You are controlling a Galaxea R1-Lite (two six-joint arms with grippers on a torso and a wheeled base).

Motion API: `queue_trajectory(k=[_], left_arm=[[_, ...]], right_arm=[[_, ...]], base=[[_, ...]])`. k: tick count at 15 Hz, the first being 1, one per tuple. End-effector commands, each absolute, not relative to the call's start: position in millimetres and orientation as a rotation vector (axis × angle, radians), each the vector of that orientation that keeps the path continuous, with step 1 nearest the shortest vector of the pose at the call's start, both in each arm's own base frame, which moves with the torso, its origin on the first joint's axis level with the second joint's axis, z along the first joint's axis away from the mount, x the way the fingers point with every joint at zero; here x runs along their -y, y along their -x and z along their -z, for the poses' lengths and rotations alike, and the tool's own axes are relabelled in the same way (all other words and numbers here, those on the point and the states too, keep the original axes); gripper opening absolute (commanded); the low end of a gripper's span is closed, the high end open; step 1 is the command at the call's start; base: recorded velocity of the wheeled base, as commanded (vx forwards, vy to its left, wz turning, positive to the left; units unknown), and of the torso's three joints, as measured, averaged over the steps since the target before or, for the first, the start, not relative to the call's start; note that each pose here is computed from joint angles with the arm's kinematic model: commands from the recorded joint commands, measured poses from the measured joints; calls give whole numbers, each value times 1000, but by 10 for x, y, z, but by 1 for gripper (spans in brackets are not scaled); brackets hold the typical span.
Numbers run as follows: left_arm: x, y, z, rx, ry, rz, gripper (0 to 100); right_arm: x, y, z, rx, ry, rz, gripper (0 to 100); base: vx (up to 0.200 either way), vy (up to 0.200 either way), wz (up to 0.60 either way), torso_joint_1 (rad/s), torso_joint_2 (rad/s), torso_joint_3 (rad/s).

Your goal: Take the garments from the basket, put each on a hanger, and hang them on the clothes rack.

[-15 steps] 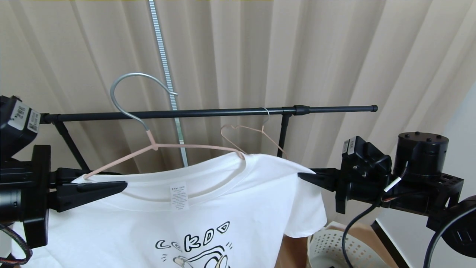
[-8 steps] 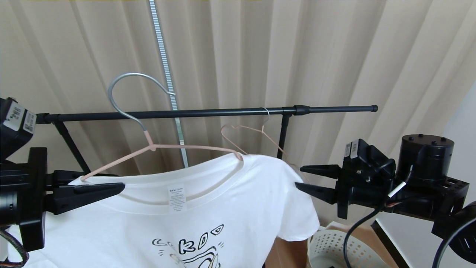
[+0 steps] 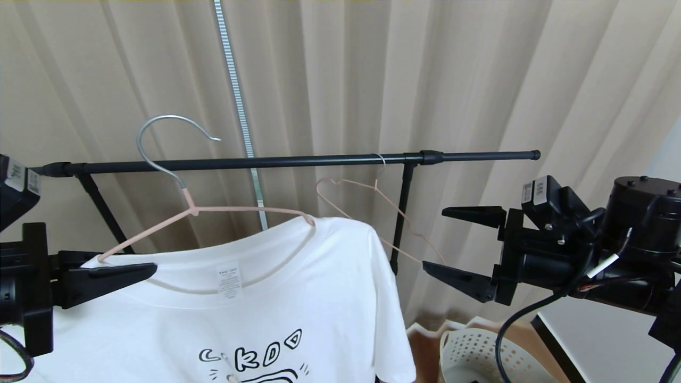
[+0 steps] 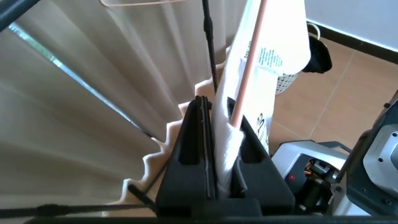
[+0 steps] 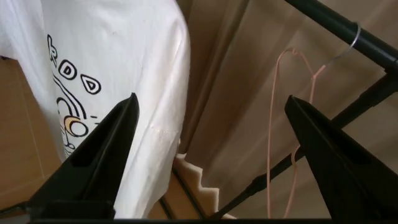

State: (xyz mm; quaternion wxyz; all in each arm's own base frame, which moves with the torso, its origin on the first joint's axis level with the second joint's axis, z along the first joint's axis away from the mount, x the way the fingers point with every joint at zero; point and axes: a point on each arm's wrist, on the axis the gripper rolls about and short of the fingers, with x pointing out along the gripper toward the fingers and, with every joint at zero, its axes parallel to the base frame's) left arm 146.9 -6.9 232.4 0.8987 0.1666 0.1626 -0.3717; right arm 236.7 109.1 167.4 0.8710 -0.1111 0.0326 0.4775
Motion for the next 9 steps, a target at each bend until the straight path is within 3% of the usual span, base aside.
queue_trajectory(k=[1, 9], left_arm=[[-33, -1445, -2267, -365, -320, 703, 0], [-131, -1769, -2186, -491, -187, 543, 0]], right_arm=[[-1142, -2335, -1771, -41, 219, -995, 100], [-1193, -2343, -1788, -59, 194, -946, 100]], base=[[0, 0, 0, 0, 0, 0], [0, 0, 0, 0, 0, 0]])
